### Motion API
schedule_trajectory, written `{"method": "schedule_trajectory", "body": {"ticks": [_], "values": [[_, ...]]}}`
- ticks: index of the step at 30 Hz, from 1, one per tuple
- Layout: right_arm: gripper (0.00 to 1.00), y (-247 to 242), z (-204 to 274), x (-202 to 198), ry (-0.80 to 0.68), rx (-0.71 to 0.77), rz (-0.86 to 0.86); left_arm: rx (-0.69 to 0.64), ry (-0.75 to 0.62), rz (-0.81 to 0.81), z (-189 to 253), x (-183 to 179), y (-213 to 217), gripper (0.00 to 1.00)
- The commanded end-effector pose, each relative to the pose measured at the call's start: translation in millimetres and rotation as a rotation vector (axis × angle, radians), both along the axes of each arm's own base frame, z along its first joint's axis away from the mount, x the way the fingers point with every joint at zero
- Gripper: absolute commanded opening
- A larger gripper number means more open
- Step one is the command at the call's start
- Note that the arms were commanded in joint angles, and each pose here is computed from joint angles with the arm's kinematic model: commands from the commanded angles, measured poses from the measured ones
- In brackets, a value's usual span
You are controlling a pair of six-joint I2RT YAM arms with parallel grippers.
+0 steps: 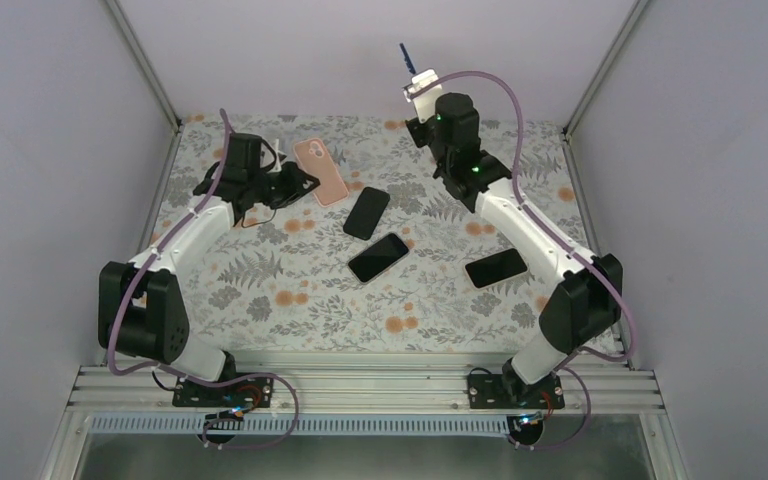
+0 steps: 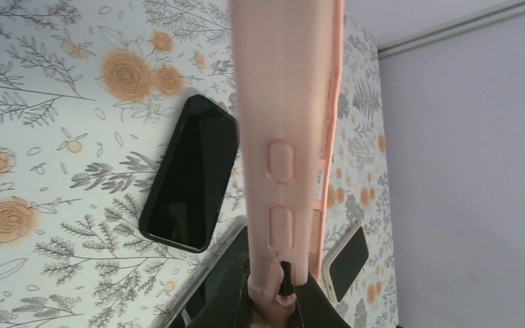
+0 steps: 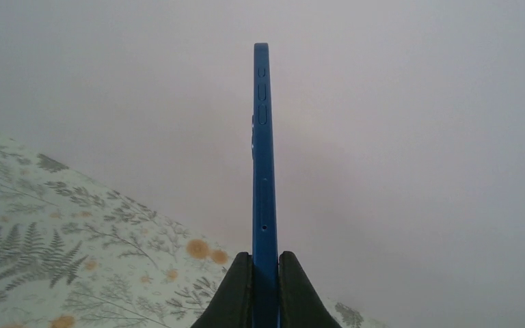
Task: Take the phone out of the phone case
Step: Remove the phone case from the phone, then place the phone case at the center of the board.
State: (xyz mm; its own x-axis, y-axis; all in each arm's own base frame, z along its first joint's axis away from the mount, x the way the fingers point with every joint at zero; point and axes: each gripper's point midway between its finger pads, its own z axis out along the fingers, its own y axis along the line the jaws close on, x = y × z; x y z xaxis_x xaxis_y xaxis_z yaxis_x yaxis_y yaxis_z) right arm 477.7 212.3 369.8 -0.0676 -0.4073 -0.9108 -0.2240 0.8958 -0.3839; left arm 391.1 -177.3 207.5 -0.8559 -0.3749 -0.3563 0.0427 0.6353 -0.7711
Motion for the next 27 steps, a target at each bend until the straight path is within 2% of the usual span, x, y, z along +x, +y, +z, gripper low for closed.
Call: {"method": "schedule_trajectory", "body": {"ticks": [1,7,15,19,27], "values": [[0.04,10,37,-23,-0.083,0.087,0.046,0.086,-0.092,-0.025,13,6,10,0.02],[0.04,14,31,-38,-0.027,0.098,0.124,0.181,-0.185,-0.113,5,18,45,0.03],[0.04,24,16,-52,0.051,0.123,0.207,0.194,-0.184,-0.191,-26,37,107,0.02],[0.04,35,9,-58,0.083,0.126,0.277,0.236,-0.177,-0.265,-51,47,121,0.02],[0.04,43,-2,-67,0.124,0.131,0.343,0.342,-0.173,-0.297,-80,78,152,0.02]]}}
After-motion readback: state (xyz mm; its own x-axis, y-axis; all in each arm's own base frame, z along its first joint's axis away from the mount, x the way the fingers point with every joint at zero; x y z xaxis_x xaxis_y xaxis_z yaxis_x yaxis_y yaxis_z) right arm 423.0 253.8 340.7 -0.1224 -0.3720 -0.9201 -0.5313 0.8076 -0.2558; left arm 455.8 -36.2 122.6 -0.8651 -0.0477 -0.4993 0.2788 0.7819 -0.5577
